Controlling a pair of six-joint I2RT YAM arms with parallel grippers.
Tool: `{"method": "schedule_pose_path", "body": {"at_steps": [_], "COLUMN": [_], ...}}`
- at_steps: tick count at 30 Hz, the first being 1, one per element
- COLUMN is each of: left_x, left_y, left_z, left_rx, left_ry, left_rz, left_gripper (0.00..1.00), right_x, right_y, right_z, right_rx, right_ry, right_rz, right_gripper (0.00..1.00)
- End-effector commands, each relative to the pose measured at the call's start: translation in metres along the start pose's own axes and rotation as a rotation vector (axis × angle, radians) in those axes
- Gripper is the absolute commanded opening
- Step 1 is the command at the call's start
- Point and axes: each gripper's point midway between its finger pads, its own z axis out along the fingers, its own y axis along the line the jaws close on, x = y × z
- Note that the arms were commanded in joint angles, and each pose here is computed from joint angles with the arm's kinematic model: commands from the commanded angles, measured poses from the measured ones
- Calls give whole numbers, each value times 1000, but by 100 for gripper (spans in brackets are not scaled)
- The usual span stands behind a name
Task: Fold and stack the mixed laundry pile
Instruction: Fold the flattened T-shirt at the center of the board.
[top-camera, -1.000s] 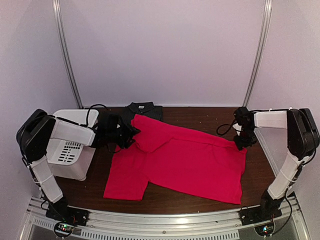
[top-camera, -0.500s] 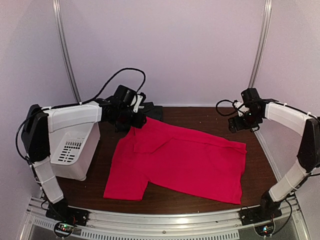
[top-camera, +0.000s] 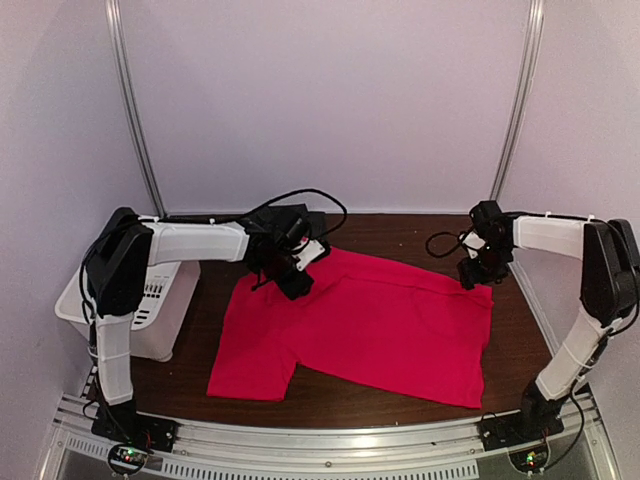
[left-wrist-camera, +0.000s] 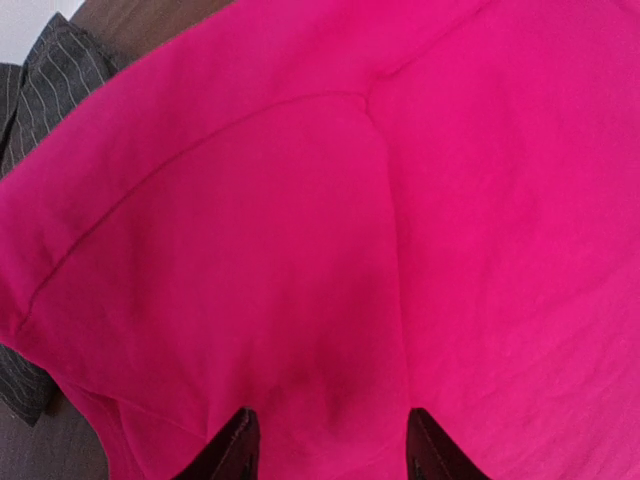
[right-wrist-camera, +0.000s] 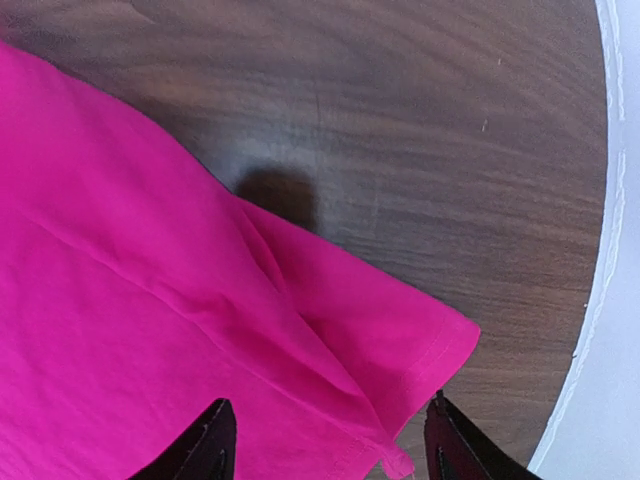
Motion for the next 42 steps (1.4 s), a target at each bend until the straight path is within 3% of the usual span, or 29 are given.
{"method": "schedule_pose_path", "body": {"at_steps": [1,6,13,16,19,25,29,36,42], "left_x": [-24,-28,-18,-11,-6,-19,-31,-34,-24], "left_y": [8,-3,-19,-16,-8,10,17,54,85], "left_z": [9,16,31,39,45,40,33,35,51], "left_rx": [-31,20,41,6,-39,-72,-36,95,6], "left_ry": [-37,-38,4,33,64,38,-3,-75,-35], "left_rz": [-9,5,49,52,53,23,5,-135,-156], "left_gripper": [50,49,58,57,50,11,0,0,22], "right_x": [23,21,15,14,14,15,16,16,17], "right_y": [-6,-1,1,2,2,3,3,3,3], "right_z": [17,14,8,8,8,6,6,7,7], "right_rx": [58,32,15,10,5,3,3,0,2], "right_ry": [85,57,31,27,26,25,25,29,31], "right_rz": [-24,-12,-2,1,1,2,-3,-2,-3], "right_gripper": [65,65,66,67,67,68,68,68,68]}}
